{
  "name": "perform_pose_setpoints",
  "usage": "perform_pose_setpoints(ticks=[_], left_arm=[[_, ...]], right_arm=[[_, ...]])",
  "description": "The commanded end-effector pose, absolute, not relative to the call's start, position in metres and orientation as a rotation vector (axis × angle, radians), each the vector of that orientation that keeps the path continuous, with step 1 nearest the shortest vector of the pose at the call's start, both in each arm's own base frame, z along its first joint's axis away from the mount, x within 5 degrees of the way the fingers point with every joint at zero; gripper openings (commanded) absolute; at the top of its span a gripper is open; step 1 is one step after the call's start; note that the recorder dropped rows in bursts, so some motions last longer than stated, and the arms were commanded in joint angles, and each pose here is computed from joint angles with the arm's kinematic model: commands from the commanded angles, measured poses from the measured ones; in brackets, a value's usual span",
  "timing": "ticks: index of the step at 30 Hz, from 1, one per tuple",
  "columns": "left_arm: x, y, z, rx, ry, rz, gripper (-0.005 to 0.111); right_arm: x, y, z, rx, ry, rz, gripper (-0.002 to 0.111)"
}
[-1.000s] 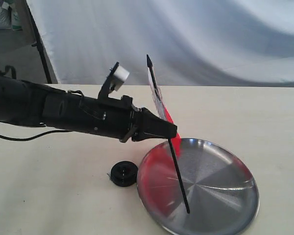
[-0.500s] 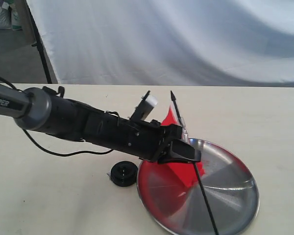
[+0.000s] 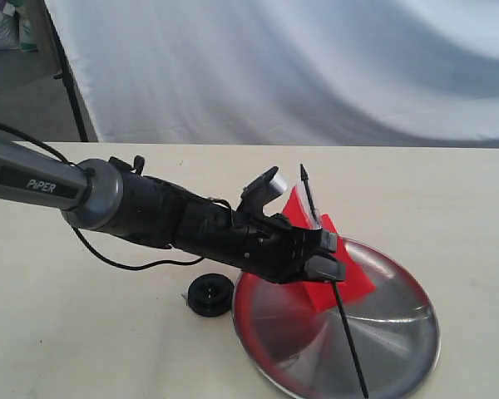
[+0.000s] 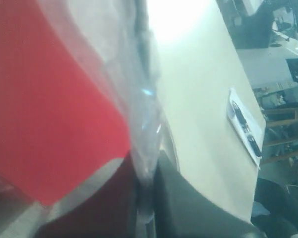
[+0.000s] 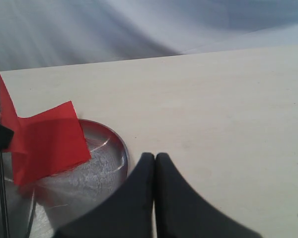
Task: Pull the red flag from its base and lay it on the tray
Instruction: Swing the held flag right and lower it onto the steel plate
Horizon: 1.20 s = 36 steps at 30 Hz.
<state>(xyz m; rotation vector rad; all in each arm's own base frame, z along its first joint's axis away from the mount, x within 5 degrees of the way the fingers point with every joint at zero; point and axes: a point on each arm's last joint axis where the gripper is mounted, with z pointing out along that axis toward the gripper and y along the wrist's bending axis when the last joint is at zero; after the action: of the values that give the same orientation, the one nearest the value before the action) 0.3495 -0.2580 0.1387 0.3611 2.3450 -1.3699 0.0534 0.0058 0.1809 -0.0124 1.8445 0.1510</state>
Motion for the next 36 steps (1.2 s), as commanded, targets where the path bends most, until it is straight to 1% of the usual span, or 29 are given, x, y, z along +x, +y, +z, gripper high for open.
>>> perform_pose_setpoints(ticks=[1,6,12,14,15,16,17,18,19,20,21,23,24,26,30,32,33,34,36], left_arm=[[0.3508,-0.2590,0.1369,0.349,2.350,-1.357,0.000],[0.3469,-0.2615,0.1402,0.390,2.327,-1.428,0.000],[0.3457,-0.2622,0.1412,0.402,2.320,-1.450,0.000],[0.3457,-0.2622,0.1413,0.402,2.320,-1.451,0.009],[0.3457,-0.2622,0.1413,0.406,2.318,-1.449,0.026],[0.3457,-0.2622,0.1413,0.425,2.309,-1.441,0.034],[0.3457,-0.2622,0.1413,0.478,2.283,-1.418,0.058],[0.3457,-0.2622,0.1413,0.500,2.271,-1.408,0.067],[0.3454,-0.2624,0.1415,0.526,2.257,-1.402,0.083],[0.3450,-0.2626,0.1418,0.538,2.250,-1.406,0.084],[0.3450,-0.2626,0.1418,0.540,2.248,-1.405,0.083],[0.3464,-0.2618,0.1406,0.529,2.257,-1.378,0.077],[0.3474,-0.2612,0.1398,0.521,2.263,-1.360,0.069],[0.3474,-0.2612,0.1398,0.521,2.263,-1.360,0.060],[0.3474,-0.2612,0.1405,0.522,2.261,-1.360,0.061],[0.3489,-0.2598,0.1399,0.513,2.266,-1.343,0.059],[0.3494,-0.2591,0.1398,0.508,2.268,-1.341,0.056],[0.3489,-0.2590,0.1406,0.513,2.262,-1.360,0.051],[0.3468,-0.2604,0.1428,0.546,2.238,-1.396,0.037]], right_arm=[[0.0532,0.0055,0.1821,-0.017,1.831,0.142,0.000],[0.0532,0.0055,0.1821,-0.017,1.831,0.142,0.000],[0.0532,0.0055,0.1821,-0.017,1.831,0.142,0.000],[0.0532,0.0055,0.1821,-0.017,1.831,0.142,0.000],[0.0532,0.0055,0.1821,-0.017,1.831,0.142,0.000],[0.0532,0.0055,0.1821,-0.017,1.831,0.142,0.000],[0.0532,0.0055,0.1821,-0.017,1.831,0.142,0.000],[0.0532,0.0055,0.1821,-0.017,1.831,0.142,0.000],[0.0532,0.0055,0.1821,-0.017,1.831,0.142,0.000],[0.0532,0.0055,0.1821,-0.017,1.831,0.142,0.000],[0.0532,0.0055,0.1821,-0.017,1.831,0.142,0.000],[0.0532,0.0055,0.1821,-0.017,1.831,0.142,0.000],[0.0532,0.0055,0.1821,-0.017,1.831,0.142,0.000],[0.0532,0.0055,0.1821,-0.017,1.831,0.142,0.000],[0.0532,0.0055,0.1821,-0.017,1.831,0.142,0.000],[0.0532,0.0055,0.1821,-0.017,1.831,0.142,0.000],[0.0532,0.0055,0.1821,-0.017,1.831,0.142,0.000],[0.0532,0.0055,0.1821,-0.017,1.831,0.142,0.000],[0.0532,0.0055,0.1821,-0.017,1.831,0.142,0.000]])
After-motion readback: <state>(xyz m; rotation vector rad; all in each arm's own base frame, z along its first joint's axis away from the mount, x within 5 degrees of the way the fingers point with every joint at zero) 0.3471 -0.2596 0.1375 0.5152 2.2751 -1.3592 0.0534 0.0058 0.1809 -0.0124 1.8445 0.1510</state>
